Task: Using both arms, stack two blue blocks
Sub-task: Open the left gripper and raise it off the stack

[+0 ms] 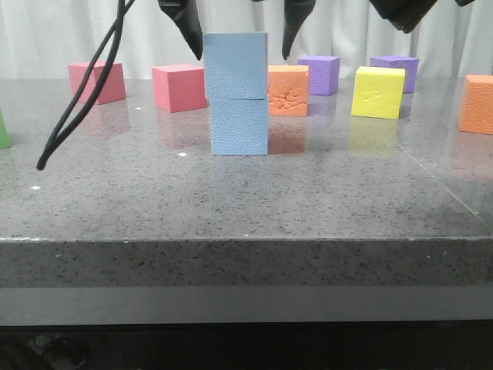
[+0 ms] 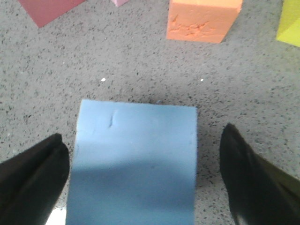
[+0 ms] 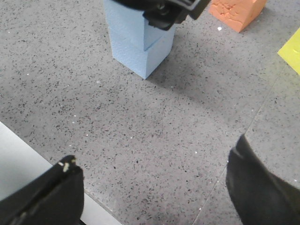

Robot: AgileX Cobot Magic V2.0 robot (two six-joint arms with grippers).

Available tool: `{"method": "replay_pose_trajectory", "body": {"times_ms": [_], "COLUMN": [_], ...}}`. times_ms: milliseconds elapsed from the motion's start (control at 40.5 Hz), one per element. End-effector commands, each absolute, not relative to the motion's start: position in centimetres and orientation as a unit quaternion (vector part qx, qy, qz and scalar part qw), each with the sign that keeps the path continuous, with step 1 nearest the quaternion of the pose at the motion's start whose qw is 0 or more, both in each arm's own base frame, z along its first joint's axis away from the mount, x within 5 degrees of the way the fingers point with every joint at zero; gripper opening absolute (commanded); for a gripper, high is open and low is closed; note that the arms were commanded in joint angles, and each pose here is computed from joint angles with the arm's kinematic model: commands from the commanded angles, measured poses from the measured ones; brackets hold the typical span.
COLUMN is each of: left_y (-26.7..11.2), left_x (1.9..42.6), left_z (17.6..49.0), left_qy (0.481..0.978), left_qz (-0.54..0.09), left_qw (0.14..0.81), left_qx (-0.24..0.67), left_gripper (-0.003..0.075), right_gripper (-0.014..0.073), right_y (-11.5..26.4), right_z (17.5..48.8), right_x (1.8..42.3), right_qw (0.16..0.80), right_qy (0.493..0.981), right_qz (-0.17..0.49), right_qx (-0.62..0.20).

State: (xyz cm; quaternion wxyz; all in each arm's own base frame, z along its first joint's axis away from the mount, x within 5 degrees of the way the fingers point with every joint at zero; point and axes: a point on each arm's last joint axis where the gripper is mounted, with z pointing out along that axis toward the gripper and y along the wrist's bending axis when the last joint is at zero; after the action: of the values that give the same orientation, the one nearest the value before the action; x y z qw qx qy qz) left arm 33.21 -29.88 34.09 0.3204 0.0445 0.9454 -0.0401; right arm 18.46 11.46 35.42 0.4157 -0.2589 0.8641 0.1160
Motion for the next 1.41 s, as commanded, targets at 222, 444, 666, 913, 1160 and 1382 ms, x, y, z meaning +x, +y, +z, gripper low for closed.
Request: {"method": "replay_pose_trajectory", "body": {"times_ms": [222,444,666,913,1160,1382], "left_y": [-26.5,-23.4,-18.8,-13.1,-8.8,-8.1], "left_x": [29.2,27.4,25.7,21.6,16.8,14.6], "left_z": [44.1,45.9,45.8,42.9,38.6,35.8], "left_qy": [0.895,0.874,0.852,0.827,0.802,0.791], "left_qz": [-0.068,-0.110,-0.154,-0.192,-0.216,-0.224], "left_qw": [0.405,0.400,0.403,0.429,0.460,0.474], "left_qx": [0.174,0.252,0.297,0.309,0.314,0.314], "left_gripper": [0.0633,0.0633,0.0633,0.0633,0.0633,0.0632], "right_gripper": [0.0624,0.0624,0.0624,0.0624,0.0624,0.0624], "right_y": [11.3,11.3,11.3,11.3,11.3,10.9], "right_z": [37.1,37.1,37.1,37.0,37.0,38.2], "right_x": [18.3,18.3,18.3,18.3,18.2,17.5], "right_qw": [0.461,0.461,0.461,0.457,0.454,0.486], "right_qy": [0.841,0.841,0.841,0.843,0.845,0.830], "right_qz": [0.126,0.126,0.126,0.128,0.133,0.159], "right_qx": [-0.252,-0.252,-0.252,-0.251,-0.249,-0.222]}}
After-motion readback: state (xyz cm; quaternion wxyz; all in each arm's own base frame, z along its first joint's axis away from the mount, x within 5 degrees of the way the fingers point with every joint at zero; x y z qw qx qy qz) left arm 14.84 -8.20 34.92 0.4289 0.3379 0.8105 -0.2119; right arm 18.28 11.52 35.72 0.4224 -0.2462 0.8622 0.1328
